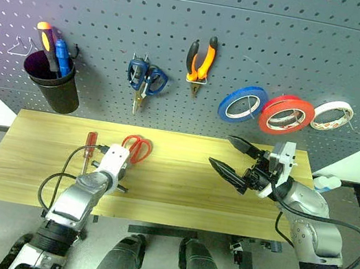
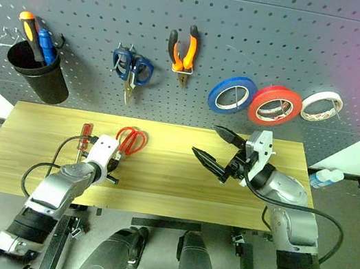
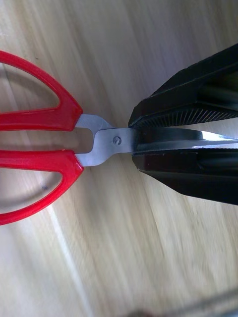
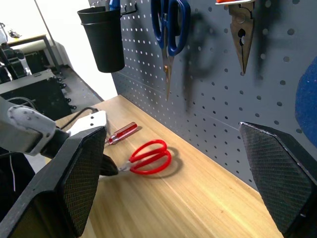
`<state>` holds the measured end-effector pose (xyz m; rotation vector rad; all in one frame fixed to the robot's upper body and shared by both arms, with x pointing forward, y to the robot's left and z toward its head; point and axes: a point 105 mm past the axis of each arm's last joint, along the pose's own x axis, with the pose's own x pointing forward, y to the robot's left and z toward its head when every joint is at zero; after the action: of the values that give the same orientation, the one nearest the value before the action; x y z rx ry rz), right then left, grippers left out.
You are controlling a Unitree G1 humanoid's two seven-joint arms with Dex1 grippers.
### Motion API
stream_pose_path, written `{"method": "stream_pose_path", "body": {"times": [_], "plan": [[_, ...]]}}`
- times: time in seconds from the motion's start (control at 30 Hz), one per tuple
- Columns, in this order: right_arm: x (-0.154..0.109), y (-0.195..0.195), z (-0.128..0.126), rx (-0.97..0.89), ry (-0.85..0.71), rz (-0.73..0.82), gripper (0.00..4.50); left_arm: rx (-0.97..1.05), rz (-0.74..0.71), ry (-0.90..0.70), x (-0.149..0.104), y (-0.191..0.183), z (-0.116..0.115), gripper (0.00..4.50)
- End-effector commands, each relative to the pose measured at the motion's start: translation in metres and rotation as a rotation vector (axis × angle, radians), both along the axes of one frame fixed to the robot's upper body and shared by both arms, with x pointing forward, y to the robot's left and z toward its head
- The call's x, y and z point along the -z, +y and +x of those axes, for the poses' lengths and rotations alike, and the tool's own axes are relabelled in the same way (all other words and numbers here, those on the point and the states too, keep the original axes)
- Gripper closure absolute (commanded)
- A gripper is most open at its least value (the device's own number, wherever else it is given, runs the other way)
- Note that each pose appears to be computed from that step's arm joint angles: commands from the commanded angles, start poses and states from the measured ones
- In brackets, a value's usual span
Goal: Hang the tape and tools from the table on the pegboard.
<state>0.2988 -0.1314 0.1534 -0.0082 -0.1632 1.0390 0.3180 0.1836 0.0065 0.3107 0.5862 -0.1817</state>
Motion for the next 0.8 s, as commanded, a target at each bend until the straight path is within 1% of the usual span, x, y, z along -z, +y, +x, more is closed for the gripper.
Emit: {"method": "stream_pose_path", "body": {"times": [0.03,0.1,0.17,0.2,0.3,0.43,0.57,0.67,0.77,0.8], "plan": [[-0.009,-0.001,-0.001,-0.004,-0.044,0.013,0.0,0.098,0.045,-0.131,-0.021,-0.008,0.002,4.23],[-0.008,0.0,0.0,-0.004,-0.045,0.009,0.0,0.13,0.032,-0.184,-0.027,-0.012,0.0,4.23],[-0.007,-0.001,0.001,-0.003,-0.047,0.005,0.0,0.179,0.069,-0.247,-0.034,-0.013,-0.001,4.23],[-0.007,-0.001,0.002,0.001,-0.052,0.0,0.0,0.209,0.088,-0.263,-0.036,-0.014,-0.003,4.23],[-0.004,-0.007,0.005,0.017,-0.049,-0.027,0.0,0.216,0.058,-0.261,-0.033,-0.011,-0.01,4.23],[0.005,-0.013,0.005,0.002,-0.026,-0.081,0.0,0.242,0.073,-0.334,-0.04,-0.006,-0.018,4.23],[0.01,-0.018,-0.003,-0.089,-0.014,-0.07,0.0,0.272,0.136,-0.427,-0.048,0.003,-0.027,4.23],[0.011,-0.023,-0.004,-0.106,-0.034,-0.091,0.0,0.278,0.131,-0.49,-0.055,0.008,-0.034,4.23],[0.007,-0.025,-0.013,-0.195,-0.017,-0.073,0.0,0.33,0.097,-0.551,-0.062,0.005,-0.043,4.23],[0.01,-0.025,-0.019,-0.232,-0.008,-0.094,0.0,0.347,0.105,-0.583,-0.066,0.004,-0.046,4.23]]}}
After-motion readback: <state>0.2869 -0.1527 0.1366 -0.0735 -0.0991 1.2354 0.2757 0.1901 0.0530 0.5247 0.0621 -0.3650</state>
